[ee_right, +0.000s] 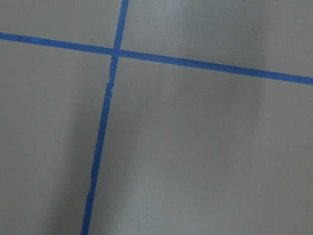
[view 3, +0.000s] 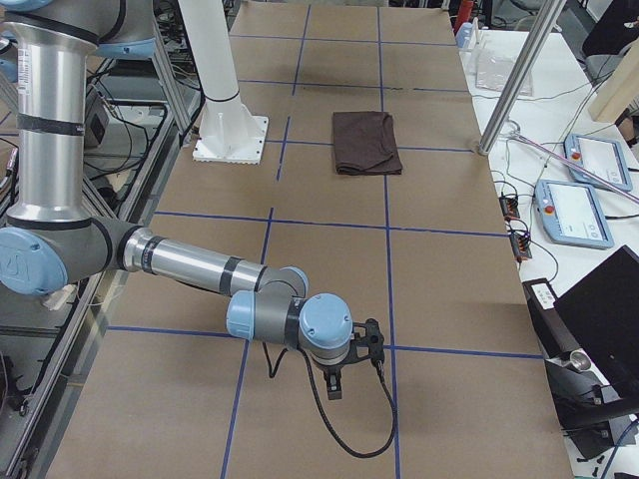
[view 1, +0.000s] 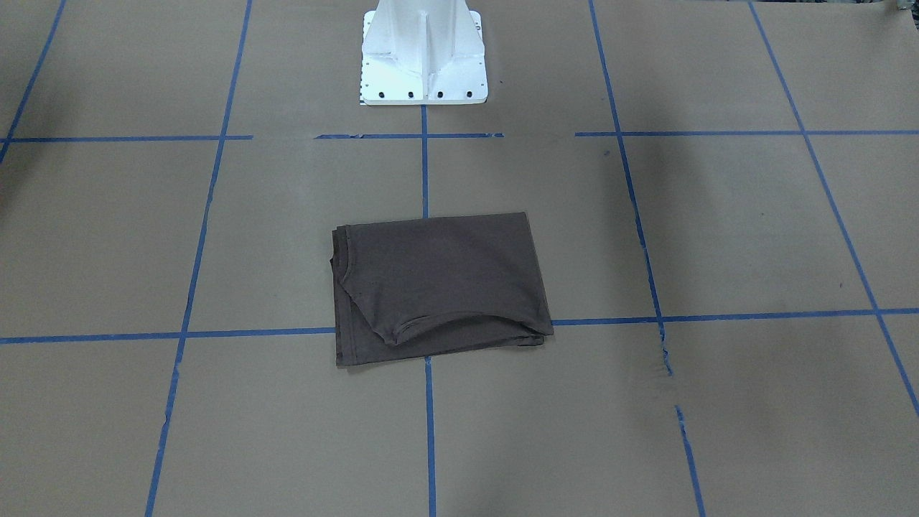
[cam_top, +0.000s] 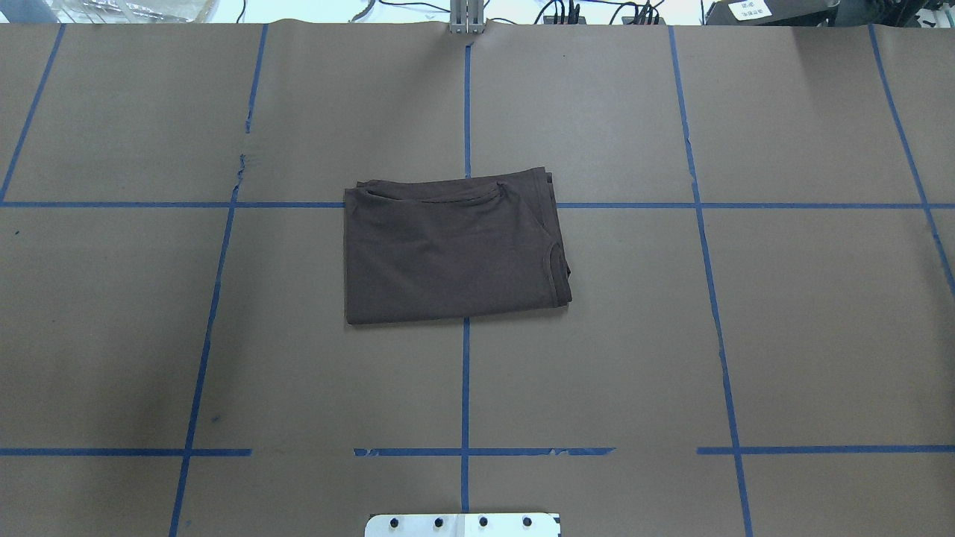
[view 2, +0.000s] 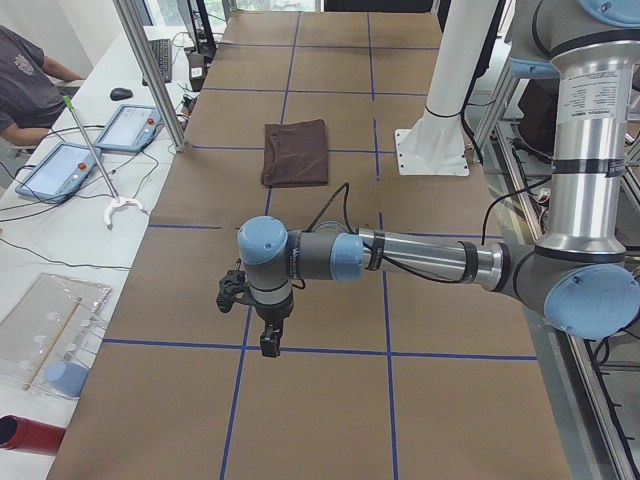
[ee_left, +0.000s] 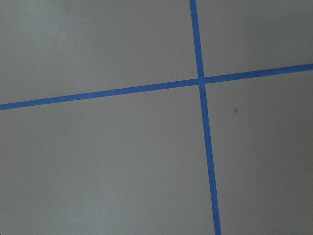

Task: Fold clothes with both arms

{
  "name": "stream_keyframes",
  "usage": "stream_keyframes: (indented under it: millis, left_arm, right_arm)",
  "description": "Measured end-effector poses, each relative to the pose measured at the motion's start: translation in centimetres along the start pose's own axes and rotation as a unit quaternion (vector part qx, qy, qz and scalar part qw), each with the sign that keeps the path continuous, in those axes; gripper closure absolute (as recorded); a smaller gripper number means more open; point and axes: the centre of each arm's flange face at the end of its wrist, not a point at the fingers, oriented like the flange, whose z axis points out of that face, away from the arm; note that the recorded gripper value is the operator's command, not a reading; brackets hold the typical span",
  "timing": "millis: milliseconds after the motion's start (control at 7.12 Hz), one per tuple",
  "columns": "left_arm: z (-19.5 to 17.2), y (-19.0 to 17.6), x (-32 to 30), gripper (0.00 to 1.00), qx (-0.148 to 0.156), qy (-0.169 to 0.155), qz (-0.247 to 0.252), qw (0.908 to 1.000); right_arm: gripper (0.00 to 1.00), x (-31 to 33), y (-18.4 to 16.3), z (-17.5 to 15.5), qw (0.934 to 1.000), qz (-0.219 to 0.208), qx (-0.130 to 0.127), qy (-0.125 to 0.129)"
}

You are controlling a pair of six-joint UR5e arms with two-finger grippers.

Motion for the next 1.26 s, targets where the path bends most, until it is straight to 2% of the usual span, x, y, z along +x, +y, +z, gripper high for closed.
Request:
stream_keyframes:
  millis: [281,562,842,1123,1264]
  left_arm:
    - [-0.4,0.0,0.2,0.0,0.003,0.0,0.002,1.0]
    - [-0.5,-0.1,0.3,0.0,0.005,0.0,0.002,1.0]
    - [-0.6,-0.2,0.4,0.0,0.006,-0.001,0.003,1.0]
    - [-0.8,-0.3,0.6,0.0,0.008,-0.002,0.005,1.0]
    - [-0.8,-0.3,0.7,0.0,0.009,-0.002,0.005,0.9999]
  right_arm:
    - [0.0,-2.1,-0.6,-2.3,0.9992,0.038,-0.01,0.003]
    - [0.0,-6.9,-1.8,-5.7,0.9966,0.081,-0.014,0.005]
    - [0.0,-9.8,-2.8,-5.1,0.9953,0.093,-0.028,0.004]
    - [0.0,-10.7,-3.0,-3.4,0.9956,0.082,-0.044,0.01]
    - [0.0,-10.6,-3.0,-3.0,0.9964,0.072,-0.042,0.018]
